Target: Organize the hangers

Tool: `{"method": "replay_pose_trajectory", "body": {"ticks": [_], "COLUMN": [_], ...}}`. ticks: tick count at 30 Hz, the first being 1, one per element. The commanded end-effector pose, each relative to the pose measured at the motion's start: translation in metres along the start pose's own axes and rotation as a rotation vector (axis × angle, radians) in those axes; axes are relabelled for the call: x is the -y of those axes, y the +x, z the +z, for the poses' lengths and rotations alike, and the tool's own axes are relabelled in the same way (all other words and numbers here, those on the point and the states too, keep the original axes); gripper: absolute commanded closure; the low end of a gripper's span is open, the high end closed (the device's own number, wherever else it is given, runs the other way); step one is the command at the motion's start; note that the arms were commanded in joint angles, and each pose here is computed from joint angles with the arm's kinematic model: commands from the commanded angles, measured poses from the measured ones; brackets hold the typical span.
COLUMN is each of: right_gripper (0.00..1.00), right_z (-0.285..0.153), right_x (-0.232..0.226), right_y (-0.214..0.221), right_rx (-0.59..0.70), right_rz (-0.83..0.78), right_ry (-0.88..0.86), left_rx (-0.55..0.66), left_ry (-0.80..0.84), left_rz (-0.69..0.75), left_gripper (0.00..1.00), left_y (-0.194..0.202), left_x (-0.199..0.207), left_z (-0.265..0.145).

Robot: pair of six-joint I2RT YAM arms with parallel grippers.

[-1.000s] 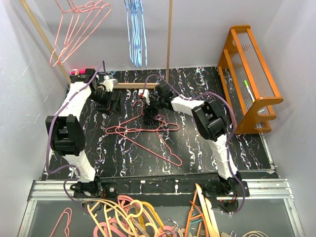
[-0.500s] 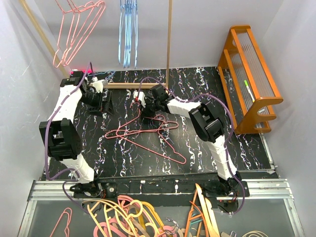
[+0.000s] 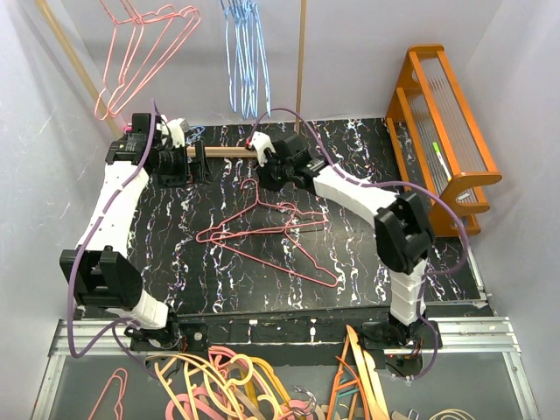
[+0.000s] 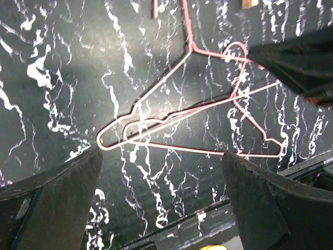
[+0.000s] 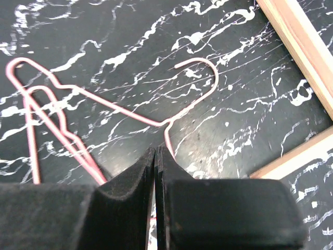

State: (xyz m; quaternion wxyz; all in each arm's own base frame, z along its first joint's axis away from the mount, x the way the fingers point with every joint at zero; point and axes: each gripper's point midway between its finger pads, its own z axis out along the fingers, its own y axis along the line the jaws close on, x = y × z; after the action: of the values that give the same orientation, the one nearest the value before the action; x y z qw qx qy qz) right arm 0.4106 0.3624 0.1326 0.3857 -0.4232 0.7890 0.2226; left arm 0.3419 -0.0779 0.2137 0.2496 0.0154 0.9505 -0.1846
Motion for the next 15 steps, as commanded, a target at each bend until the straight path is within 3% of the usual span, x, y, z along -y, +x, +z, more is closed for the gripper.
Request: {"method": "replay_pose_trajectory", "body": {"ticks": [1,4,7,8,12,13,15], "right_gripper": [0.92,0.92,0.9,0.81,0.19,0.11,0.11], "right_z": [-0.043,-0.048,-0.049,-0.049,-0.065,-0.071,-0.084], "right_x": [-0.026,-0.027,-0.024,-0.023,-0.002,0.007,0.022], "right_y": [-0.021,-0.017,-0.019,-0.019,-0.017,-0.014,0.004], "right_rx": [0.03,0.021,0.034,0.033,0.052,0.05,0.019], "right_rz": [0.011,0.021,0.02,0.016,0.087,0.099,0.098], "right_ry": [0.081,0.103,0.059,0.023,-0.172,-0.207,-0.263], "left_rx": [0.089,0.18,0.138,0.09,0.002,-0.001,-0.009], "left_ry": [0.126,0.155,0.038,-0.01,-0.163,-0.167,-0.158], "left_rz": [0.062,0.159,0.115,0.073,-0.044,-0.036,-0.024], "left_gripper": [0.03,0.03,0.03,0.03,0.03,0.03,0.03], "left_y": [-0.007,-0.012,-0.01,-0.006,0.012,0.015,0.022], "left_x": [0.021,0.027,0.006,-0.003,-0.021,-0.019,-0.014], "left_z": [-0.001,-0.005,0.001,0.005,0.009,0.009,0.011]}}
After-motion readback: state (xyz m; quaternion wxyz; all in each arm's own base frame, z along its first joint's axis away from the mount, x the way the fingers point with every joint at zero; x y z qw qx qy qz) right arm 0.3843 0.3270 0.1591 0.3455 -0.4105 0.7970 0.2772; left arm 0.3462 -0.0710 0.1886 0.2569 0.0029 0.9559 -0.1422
